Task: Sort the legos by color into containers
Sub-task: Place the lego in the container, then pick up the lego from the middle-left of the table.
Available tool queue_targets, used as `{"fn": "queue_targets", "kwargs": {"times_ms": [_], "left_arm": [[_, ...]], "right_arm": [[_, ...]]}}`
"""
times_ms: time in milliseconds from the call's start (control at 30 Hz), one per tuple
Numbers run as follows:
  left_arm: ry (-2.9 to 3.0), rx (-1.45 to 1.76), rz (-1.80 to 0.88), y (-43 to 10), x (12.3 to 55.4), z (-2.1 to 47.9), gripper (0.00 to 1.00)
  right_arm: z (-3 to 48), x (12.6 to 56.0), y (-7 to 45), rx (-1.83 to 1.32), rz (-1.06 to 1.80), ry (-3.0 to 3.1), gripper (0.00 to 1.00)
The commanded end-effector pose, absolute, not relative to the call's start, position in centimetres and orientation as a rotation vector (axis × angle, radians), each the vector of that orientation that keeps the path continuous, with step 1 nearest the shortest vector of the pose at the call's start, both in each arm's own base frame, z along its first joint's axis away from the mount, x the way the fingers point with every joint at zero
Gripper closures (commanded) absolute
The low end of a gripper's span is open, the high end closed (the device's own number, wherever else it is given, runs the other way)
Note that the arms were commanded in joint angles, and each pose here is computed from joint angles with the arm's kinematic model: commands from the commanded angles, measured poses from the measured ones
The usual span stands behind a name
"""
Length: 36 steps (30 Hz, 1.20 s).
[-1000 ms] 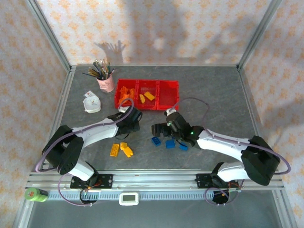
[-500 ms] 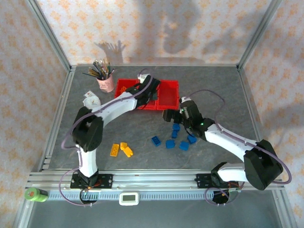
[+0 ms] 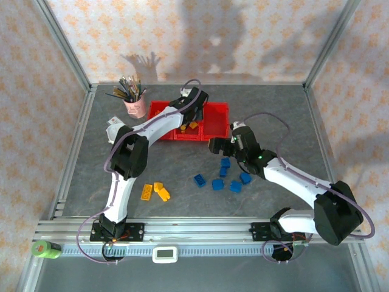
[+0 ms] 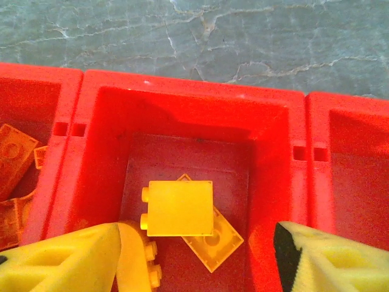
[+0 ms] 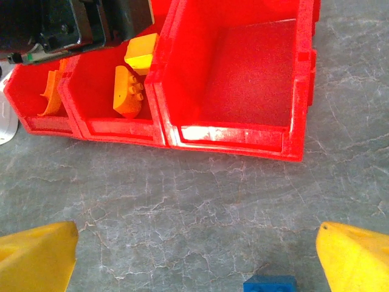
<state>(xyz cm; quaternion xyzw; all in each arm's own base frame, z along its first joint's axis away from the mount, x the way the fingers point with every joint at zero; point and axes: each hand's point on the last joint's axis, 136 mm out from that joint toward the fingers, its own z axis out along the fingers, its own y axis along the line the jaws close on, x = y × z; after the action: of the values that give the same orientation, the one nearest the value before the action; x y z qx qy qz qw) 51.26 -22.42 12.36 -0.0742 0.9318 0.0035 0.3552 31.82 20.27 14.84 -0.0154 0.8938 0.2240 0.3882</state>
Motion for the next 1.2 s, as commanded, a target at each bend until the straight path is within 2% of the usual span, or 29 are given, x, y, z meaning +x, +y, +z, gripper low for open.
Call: {"fn": "queue_targets", "kwargs": {"times_ms": [0, 200, 300, 733, 900, 1167], "left_arm": [[2.387, -0.175, 0.012, -21.8, 49.8, 16.4, 0.29], [2.364, -0.129, -0.109, -22.2, 44.4, 19.2, 0.27], [2.388, -0.13, -0.143, -21.4, 41.0, 18.6, 0.26], [2.589, -0.297, -0.086, -13.3, 25.9, 10.9, 0.24], [2.637, -0.341, -0.162, -12.8, 22.9, 9.0, 0.24], [2.708, -0.303, -0.189, -13.3, 20.7, 6.8, 0.31]], "right_arm": [[16.7, 31.8, 20.4, -0.088, 0.569, 2.25, 0.0], [16.1, 29.9, 21.6, -0.169, 0.621, 2.284, 0.0], [15.0, 28.8, 22.6, -0.222, 0.609, 2.323, 0.0], [11.0, 23.4, 27.3, -0.393, 0.66, 2.416, 0.0], [9.8, 22.7, 28.0, -0.413, 0.662, 2.441, 0.0], [8.3, 22.3, 27.8, -0.403, 0.655, 2.477, 0.0]]}}
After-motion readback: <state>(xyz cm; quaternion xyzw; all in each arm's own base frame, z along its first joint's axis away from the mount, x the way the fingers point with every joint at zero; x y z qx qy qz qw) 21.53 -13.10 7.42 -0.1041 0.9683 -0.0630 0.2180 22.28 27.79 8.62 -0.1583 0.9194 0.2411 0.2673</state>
